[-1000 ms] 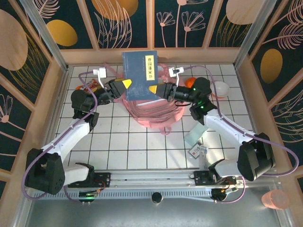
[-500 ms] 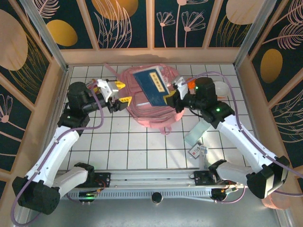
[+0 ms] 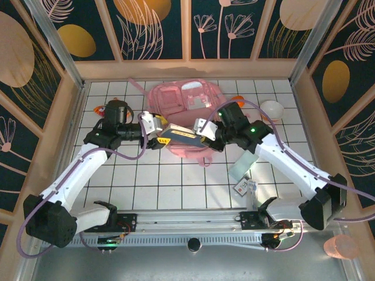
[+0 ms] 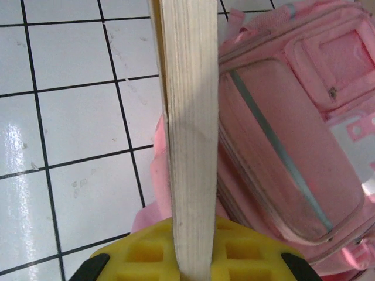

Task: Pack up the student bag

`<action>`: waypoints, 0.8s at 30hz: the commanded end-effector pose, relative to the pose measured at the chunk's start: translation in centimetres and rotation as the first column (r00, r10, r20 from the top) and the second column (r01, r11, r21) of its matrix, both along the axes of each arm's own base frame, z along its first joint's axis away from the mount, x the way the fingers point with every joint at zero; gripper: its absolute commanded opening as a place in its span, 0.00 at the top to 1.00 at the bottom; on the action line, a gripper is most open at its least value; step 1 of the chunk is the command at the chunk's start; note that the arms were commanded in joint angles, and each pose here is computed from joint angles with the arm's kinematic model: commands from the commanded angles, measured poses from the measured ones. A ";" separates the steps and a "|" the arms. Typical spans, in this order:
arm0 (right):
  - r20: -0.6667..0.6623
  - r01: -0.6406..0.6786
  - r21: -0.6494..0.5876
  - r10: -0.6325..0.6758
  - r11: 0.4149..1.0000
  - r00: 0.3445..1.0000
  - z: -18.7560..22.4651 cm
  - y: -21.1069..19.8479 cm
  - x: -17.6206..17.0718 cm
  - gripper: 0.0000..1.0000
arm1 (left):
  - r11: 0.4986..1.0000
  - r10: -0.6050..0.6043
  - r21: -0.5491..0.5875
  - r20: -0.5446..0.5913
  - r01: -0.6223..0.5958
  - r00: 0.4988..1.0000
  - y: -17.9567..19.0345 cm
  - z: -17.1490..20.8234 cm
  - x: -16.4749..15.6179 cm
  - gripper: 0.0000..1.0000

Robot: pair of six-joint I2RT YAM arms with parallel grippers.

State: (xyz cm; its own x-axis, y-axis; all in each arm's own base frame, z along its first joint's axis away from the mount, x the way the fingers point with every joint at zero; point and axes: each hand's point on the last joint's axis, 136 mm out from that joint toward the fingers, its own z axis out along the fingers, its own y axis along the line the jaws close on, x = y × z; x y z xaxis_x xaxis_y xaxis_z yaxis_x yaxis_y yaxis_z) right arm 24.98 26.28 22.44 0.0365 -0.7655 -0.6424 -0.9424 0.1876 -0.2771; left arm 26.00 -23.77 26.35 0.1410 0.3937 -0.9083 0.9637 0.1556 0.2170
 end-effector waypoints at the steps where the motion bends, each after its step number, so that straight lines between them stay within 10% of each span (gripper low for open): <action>1: 0.053 -0.095 -0.003 0.095 0.995 0.994 1.4 1.1 -0.1 1.00 | 0.996 -0.084 -0.006 0.013 0.084 0.996 -0.8 0.2 -1.1 0.38; 9: 0.091 -0.116 0.083 0.109 0.990 0.990 3.1 1.0 0.2 0.93 | 0.990 -0.063 -0.131 -0.019 0.060 0.998 -1.5 0.4 -0.8 1.00; 17: 0.057 0.077 0.568 -0.132 0.820 0.990 7.7 -4.0 -0.3 0.44 | 0.938 -0.087 -0.344 -0.107 0.045 0.990 -2.0 3.2 -1.3 1.00; 24: -0.078 0.124 0.767 -0.100 0.630 0.992 8.1 -5.8 -3.3 0.34 | 0.910 -0.149 -0.405 -0.112 0.092 0.982 -2.2 5.2 -1.9 1.00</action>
State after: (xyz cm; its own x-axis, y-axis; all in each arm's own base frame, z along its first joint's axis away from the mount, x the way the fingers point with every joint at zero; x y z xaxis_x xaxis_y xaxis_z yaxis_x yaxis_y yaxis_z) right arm 23.00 19.89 28.18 -0.0109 -0.1665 -0.9860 -0.8653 0.4958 -0.0742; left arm 25.39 -25.73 28.31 -0.0363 0.0628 -0.9974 0.9858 0.1659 -0.0254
